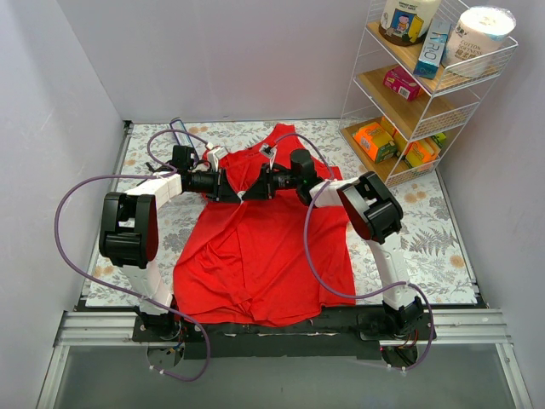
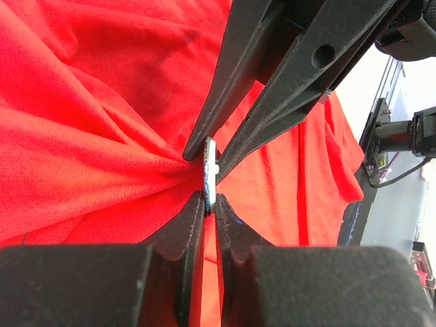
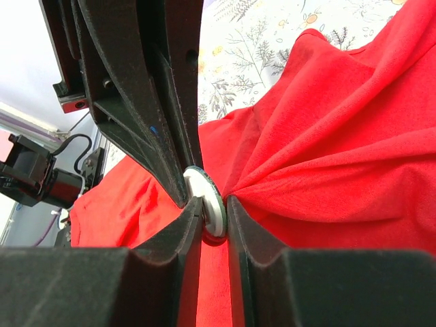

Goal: Pin the brooch onto the clothing

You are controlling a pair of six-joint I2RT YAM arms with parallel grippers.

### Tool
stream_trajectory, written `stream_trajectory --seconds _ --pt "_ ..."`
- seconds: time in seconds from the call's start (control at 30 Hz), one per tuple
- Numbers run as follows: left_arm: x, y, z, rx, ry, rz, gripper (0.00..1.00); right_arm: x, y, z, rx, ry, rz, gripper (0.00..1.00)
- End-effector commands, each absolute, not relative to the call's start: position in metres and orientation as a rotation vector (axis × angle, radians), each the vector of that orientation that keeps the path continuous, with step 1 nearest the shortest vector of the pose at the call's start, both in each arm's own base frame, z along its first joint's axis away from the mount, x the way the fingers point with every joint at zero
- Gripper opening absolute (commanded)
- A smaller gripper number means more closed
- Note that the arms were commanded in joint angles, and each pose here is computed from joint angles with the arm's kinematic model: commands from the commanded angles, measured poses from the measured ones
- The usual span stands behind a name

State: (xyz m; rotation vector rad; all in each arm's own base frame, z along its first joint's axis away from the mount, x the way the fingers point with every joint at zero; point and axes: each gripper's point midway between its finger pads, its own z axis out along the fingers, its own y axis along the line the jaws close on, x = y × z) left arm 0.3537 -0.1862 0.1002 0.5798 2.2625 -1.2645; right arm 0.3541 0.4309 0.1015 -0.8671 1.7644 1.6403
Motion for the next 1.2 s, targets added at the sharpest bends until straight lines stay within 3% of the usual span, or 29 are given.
stream_trajectory --seconds 0.0,0.73,1.17 --pt "0.341 -0.198 0.125 0.637 2.184 -1.377 0.0 0.384 0.428 0.1 -0.74 1.79 1.527 0.2" --pt "0.356 -0.185 0.115 0.573 2.257 -1.214 0.0 0.416 0.386 0.114 -0.54 1.772 1.413 0.2" --pt "0.376 -0.165 0.11 0.425 2.3 -1.145 0.0 0.423 0.371 0.13 -0.476 1.759 1.341 0.29"
